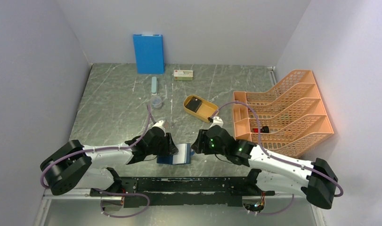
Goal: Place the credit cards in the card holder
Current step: Open the card holder at the center of the board.
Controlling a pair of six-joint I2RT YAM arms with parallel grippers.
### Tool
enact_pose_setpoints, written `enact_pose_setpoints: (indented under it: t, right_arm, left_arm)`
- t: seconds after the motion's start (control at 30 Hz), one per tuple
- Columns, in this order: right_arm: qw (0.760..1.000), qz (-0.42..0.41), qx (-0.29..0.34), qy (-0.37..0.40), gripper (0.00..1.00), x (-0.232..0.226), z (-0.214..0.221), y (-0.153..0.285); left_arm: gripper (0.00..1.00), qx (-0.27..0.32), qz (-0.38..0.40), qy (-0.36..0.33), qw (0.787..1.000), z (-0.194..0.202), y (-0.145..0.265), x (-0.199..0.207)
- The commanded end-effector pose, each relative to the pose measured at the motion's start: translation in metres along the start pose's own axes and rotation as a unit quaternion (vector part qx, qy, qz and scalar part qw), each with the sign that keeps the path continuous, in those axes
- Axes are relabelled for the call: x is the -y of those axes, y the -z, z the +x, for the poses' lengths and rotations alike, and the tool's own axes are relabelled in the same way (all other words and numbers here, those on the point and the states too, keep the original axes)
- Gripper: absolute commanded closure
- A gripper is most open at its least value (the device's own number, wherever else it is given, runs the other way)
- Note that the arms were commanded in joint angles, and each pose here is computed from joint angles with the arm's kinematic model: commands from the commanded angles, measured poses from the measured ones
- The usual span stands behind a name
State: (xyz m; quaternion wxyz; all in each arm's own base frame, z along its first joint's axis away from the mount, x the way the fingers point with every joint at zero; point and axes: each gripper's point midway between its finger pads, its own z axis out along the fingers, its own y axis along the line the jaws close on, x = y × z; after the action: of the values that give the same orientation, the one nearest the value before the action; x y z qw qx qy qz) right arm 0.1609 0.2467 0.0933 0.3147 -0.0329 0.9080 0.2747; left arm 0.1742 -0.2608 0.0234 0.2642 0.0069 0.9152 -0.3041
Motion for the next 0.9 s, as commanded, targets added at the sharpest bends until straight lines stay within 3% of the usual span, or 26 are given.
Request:
enact_pose_setpoints:
  t: [0.0, 0.2, 0.43, 0.87]
  right_arm:
    - [0.995, -0.100, -0.013, 0.022, 0.48, -0.050, -0.010, 0.017]
    - [0.989, -0.137, -0.052, 0.026, 0.54, -0.082, 0.009, -0.001]
    - [0.996, -0.063, -0.055, -0.023, 0.65, -0.051, 0.028, -0.041]
    - [0.997, -0.009, -0.068, -0.041, 0.53, -0.015, 0.050, -0.064]
  left_arm:
    - [0.53, -0.018, -0.050, -0.011, 0.999, 0.019, 0.000, -0.032]
    - [0.54, -0.016, -0.055, -0.010, 0.998, 0.018, -0.001, -0.033]
    - [0.54, -0.013, -0.061, -0.008, 0.998, 0.017, 0.002, -0.036]
    - [0.56, -0.005, -0.073, -0.008, 0.997, 0.017, 0.009, -0.044]
